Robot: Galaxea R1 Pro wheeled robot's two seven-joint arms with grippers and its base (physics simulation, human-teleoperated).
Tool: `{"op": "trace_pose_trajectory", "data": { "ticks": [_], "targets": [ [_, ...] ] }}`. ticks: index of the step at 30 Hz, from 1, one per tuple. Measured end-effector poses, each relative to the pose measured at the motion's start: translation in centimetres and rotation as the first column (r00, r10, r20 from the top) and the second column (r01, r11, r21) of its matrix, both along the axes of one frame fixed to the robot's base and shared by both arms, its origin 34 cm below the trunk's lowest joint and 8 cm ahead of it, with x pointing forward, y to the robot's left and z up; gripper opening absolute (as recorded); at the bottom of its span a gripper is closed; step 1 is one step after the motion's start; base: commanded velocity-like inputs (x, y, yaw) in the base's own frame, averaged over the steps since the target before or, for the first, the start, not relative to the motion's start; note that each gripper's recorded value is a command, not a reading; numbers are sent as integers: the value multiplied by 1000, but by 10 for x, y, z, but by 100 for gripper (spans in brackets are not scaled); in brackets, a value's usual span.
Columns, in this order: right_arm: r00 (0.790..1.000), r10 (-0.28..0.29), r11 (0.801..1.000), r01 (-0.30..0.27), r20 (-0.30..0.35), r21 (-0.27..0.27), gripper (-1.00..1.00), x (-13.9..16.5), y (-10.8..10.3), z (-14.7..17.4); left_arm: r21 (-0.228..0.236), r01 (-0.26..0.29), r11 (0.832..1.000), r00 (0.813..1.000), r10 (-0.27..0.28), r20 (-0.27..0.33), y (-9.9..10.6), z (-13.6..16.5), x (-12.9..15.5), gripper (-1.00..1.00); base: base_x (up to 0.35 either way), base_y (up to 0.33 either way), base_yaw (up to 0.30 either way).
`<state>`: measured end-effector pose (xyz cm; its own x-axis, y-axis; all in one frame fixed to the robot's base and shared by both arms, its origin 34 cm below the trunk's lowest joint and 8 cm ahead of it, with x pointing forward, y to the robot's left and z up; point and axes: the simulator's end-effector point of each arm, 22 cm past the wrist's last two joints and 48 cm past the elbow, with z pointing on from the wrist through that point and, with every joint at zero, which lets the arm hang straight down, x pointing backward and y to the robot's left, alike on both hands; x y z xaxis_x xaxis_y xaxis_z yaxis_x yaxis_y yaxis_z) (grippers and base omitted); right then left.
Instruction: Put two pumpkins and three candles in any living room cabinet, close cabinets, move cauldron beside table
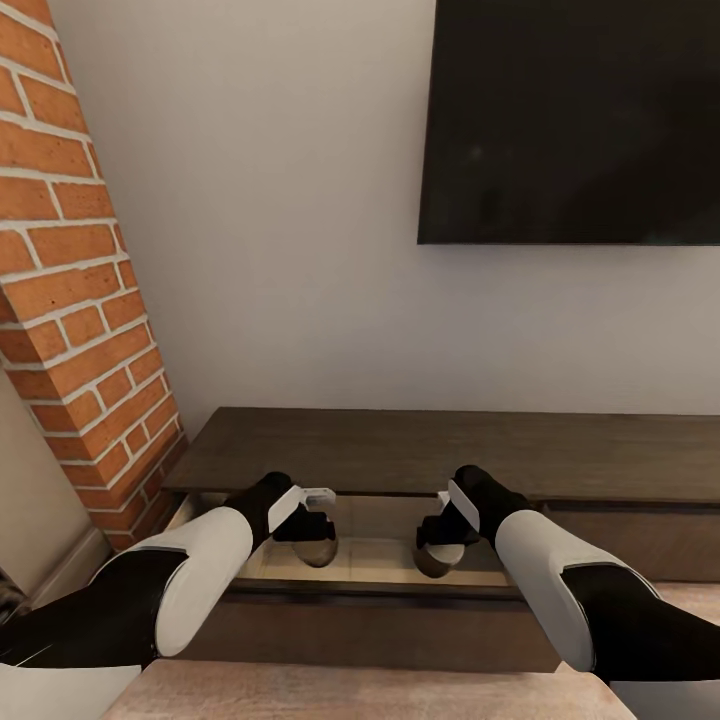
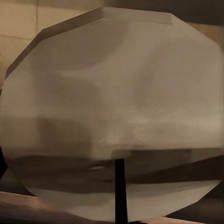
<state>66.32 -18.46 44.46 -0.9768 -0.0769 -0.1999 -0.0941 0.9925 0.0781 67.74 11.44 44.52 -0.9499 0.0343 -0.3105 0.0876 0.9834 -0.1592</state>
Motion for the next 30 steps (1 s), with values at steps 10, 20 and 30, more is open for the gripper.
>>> {"op": "trace_pose_trajectory", "data": {
  "ticks": [10,20,30],
  "targets": [
    [1000,0,1000,0,-1,-1,-100,0,0,0,4,9,1000,999,-9,-43,0,1,-7,-100,149,0,0],
    [1000,1,1000,-1,-3,-1,-100,-1,0,-1,0,11,1000,999,-11,-53,0,0,-10,-100,52,0,0],
    [1000,0,1000,0,-21,-1,-100,-4,0,-8,-11,14,1000,998,-15,-66,-3,-7,-12,-100,77,0,0]
  ]
}}
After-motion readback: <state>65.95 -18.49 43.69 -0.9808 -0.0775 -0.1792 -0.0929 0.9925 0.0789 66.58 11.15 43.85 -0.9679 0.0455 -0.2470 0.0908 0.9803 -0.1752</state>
